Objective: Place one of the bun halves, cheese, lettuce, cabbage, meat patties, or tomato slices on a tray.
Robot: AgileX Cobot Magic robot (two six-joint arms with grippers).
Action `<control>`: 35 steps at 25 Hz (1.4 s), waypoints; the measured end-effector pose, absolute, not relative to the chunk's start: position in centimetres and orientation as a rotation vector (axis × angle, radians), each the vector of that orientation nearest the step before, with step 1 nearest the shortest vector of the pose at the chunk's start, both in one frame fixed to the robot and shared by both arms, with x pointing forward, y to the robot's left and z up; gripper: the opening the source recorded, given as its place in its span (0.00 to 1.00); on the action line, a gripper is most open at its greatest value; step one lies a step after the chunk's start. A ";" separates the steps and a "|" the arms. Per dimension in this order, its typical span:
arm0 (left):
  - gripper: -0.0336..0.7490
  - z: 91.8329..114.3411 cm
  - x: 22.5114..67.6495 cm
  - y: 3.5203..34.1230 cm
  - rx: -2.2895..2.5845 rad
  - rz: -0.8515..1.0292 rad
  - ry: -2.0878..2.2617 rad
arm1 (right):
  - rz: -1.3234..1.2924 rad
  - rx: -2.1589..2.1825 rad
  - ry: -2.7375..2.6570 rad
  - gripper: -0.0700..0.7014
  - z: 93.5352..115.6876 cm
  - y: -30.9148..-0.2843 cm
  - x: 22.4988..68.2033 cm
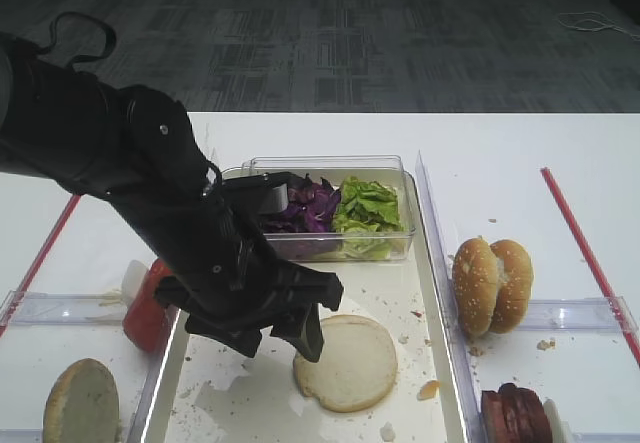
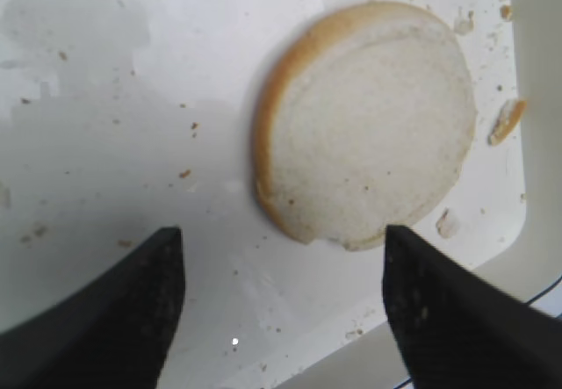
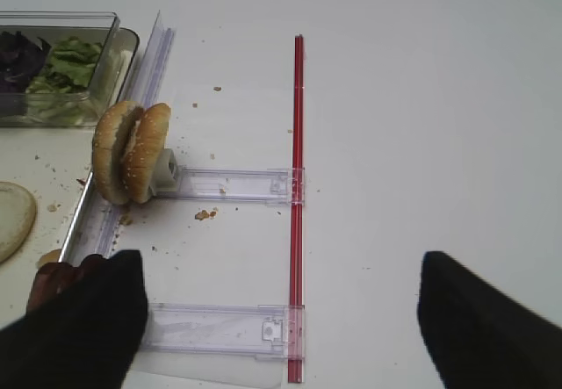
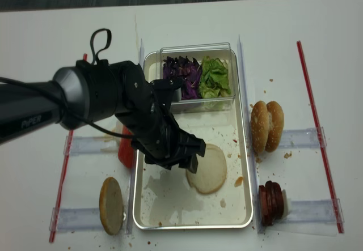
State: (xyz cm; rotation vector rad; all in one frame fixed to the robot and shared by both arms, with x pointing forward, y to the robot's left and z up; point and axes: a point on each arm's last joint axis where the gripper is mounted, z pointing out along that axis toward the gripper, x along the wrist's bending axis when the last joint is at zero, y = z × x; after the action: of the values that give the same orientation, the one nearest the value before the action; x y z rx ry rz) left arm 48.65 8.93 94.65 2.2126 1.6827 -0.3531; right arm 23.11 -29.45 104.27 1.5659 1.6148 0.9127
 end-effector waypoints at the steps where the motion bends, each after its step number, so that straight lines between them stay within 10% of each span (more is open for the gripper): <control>1: 0.65 94.7 48.6 8.9 2.213 -0.353 1.683 | 0.913 1.566 1.615 0.94 104.3 -29.4 23.1; 20: 0.65 103.2 46.7 10.0 2.081 -0.267 1.471 | 0.913 1.566 1.615 0.94 104.3 -29.4 23.1; 35: 0.65 102.7 46.9 12.2 2.262 -0.020 1.549 | 0.912 1.564 1.616 0.94 104.3 -29.4 23.1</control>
State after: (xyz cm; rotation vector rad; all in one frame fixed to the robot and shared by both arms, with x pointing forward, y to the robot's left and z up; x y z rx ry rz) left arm 46.91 12.22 102.65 2.2621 1.5490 -0.0196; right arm 23.11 -29.45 104.27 1.5642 1.6160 0.9117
